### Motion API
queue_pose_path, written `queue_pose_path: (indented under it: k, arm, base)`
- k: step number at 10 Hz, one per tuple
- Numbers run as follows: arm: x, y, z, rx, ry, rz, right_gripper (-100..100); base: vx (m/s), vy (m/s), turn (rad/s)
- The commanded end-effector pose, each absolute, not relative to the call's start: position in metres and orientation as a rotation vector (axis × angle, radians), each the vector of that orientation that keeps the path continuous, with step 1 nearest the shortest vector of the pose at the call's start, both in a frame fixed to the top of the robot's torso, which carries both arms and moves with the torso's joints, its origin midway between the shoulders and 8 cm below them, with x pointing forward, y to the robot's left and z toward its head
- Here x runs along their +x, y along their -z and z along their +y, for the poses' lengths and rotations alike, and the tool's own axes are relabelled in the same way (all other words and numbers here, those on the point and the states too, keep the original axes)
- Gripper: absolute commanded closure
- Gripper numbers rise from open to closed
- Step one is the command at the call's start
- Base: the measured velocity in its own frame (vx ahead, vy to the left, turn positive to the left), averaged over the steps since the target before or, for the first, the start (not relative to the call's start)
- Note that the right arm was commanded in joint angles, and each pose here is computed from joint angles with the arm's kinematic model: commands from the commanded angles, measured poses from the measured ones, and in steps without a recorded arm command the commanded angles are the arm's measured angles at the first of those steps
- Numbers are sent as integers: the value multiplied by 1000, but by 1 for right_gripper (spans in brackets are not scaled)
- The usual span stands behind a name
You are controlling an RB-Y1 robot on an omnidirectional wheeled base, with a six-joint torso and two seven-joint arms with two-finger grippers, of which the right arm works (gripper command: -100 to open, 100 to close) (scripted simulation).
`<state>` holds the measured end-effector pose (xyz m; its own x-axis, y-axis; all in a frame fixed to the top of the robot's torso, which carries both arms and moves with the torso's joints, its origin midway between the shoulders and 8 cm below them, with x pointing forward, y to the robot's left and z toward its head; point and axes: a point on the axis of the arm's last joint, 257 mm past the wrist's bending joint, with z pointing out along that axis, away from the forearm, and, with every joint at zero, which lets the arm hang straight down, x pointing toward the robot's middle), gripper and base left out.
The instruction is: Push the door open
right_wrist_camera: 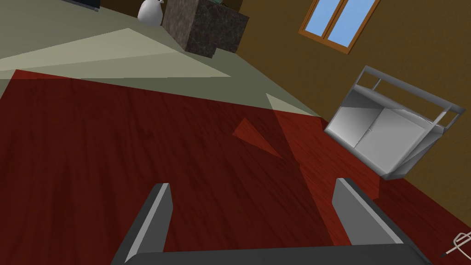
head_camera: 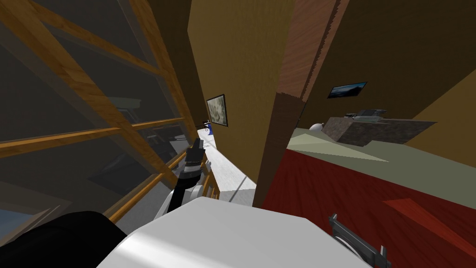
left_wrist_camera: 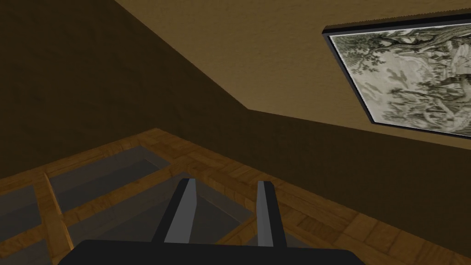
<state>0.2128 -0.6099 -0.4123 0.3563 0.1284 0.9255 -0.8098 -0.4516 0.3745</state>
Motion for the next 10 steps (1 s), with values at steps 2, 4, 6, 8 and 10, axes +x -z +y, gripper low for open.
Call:
queue_pose_path:
  k: [2,4,6,8,10]
  arm:
    - [213,412,-610,1680,-1254,-614,-100]
    - [213,412,-610,1679,-1255,-615,-100]
    - [213,412,-610,1679,-1255,-615,-100]
    - [213,412,-610,1679,-1255,-615,-100]
    - [214,412,-610,1678,-1257,-615,-100]
  base:
    - [3,10,-12]
    - [3,11,-13]
    - [3,12,-12]
    - [2,11,-10]
    - [2,10,-8]
